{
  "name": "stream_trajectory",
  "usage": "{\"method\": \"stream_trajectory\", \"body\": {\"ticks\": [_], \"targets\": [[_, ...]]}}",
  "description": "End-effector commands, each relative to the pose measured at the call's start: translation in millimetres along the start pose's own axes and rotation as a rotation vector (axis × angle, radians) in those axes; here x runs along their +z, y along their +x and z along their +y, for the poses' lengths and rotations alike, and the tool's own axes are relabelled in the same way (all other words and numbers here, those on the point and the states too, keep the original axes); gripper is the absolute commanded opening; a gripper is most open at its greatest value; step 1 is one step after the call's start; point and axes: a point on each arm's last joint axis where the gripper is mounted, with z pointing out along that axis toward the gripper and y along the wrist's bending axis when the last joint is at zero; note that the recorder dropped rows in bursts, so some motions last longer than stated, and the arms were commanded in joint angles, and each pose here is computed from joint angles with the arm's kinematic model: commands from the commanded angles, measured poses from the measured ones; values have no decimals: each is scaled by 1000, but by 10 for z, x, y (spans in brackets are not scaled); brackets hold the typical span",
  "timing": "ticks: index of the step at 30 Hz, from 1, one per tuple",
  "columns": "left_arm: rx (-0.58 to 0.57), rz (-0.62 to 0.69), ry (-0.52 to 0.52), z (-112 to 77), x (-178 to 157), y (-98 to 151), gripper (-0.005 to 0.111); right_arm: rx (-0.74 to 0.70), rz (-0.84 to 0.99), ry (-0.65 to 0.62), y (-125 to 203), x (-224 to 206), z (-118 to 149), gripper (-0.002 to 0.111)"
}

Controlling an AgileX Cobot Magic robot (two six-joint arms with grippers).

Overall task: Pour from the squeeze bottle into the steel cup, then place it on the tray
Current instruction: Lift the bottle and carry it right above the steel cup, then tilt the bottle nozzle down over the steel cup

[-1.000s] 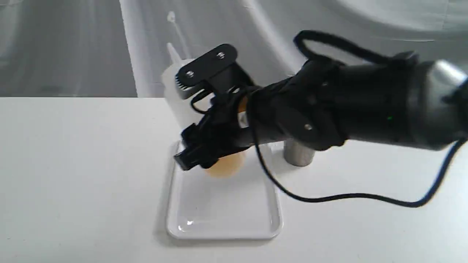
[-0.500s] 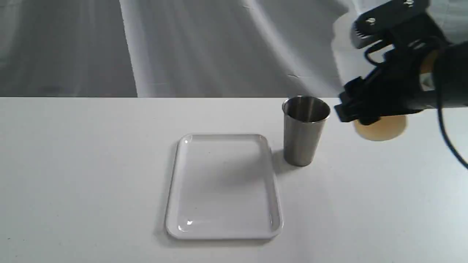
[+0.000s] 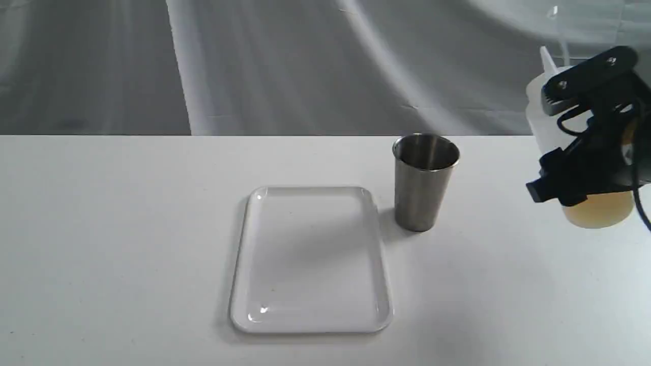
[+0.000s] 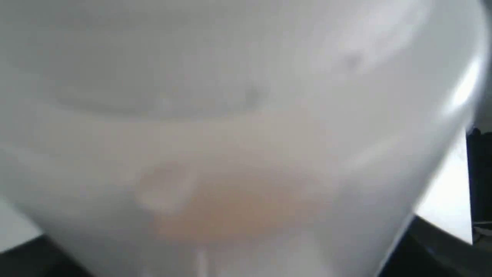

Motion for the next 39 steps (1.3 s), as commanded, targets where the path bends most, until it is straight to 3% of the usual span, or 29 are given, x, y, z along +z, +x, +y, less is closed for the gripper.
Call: {"method": "stream_trajectory", "body": {"ticks": [1, 6, 13, 23, 39], "targets": [[-1, -7, 2, -2, 0, 6, 8, -37, -23, 4, -74, 116, -12, 44], [-1, -7, 2, -2, 0, 6, 8, -87, -12, 44, -180, 203, -66, 44], [-1, -7, 2, -2, 0, 6, 8, -273, -21, 125, -376, 242, -47, 44], [-1, -7, 2, -2, 0, 6, 8, -470, 125, 312, -623, 478, 101, 44], [-1, -7, 2, -2, 0, 6, 8, -646, 64, 391, -766, 449, 218, 44]]}}
